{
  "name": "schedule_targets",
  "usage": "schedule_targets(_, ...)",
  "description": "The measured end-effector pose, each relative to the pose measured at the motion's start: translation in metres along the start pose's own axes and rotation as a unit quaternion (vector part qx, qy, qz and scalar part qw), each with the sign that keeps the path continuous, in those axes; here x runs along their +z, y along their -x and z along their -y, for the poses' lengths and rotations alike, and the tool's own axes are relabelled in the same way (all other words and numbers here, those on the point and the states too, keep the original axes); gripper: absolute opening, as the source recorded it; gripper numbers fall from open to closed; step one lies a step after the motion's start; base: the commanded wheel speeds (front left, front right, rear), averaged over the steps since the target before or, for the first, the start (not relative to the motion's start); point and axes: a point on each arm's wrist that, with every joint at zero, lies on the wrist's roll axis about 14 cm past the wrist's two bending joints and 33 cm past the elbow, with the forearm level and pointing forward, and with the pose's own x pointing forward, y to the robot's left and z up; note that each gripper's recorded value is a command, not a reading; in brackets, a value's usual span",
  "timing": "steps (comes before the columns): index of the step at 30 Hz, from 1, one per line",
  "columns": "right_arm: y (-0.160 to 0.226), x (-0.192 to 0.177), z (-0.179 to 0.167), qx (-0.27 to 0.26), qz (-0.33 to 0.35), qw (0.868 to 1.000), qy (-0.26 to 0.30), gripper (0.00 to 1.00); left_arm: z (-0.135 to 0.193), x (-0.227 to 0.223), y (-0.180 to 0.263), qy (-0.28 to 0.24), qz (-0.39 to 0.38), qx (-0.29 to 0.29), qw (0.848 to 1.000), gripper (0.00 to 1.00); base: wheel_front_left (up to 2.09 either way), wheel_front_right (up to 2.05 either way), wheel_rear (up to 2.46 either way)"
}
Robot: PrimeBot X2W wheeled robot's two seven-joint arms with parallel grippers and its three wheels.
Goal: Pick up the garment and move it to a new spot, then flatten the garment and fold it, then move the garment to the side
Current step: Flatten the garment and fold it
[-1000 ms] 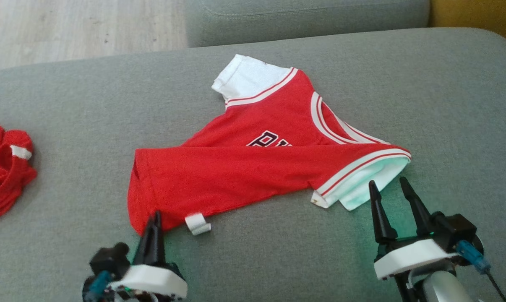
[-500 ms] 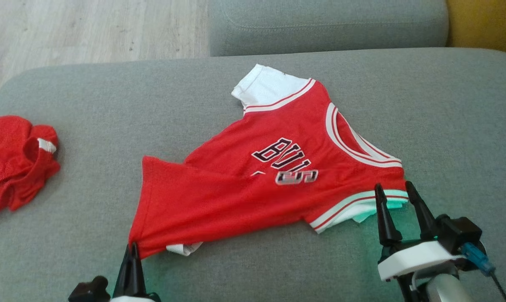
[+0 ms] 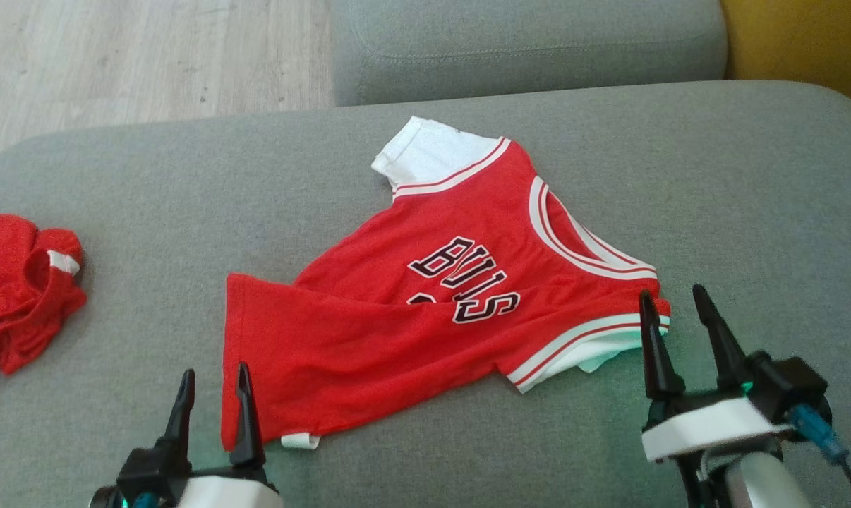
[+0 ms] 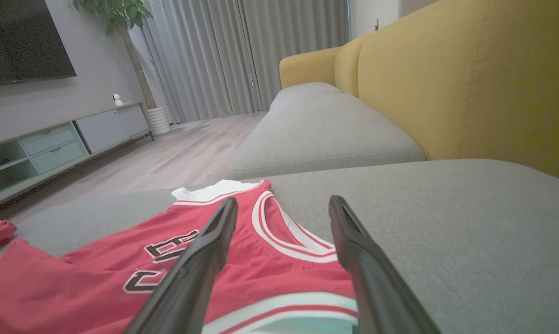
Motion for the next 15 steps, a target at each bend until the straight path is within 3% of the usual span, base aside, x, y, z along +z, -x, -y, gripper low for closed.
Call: schedule_targets(15, 0.020, -0.036, 0.001, -0.005, -0.057, 0.998, 0.003, 1.00, 0.002, -0.011, 0.013, -0.012, -0.015, 0.000, 1.000, 1.00, 0.00, 0.00, 0.00)
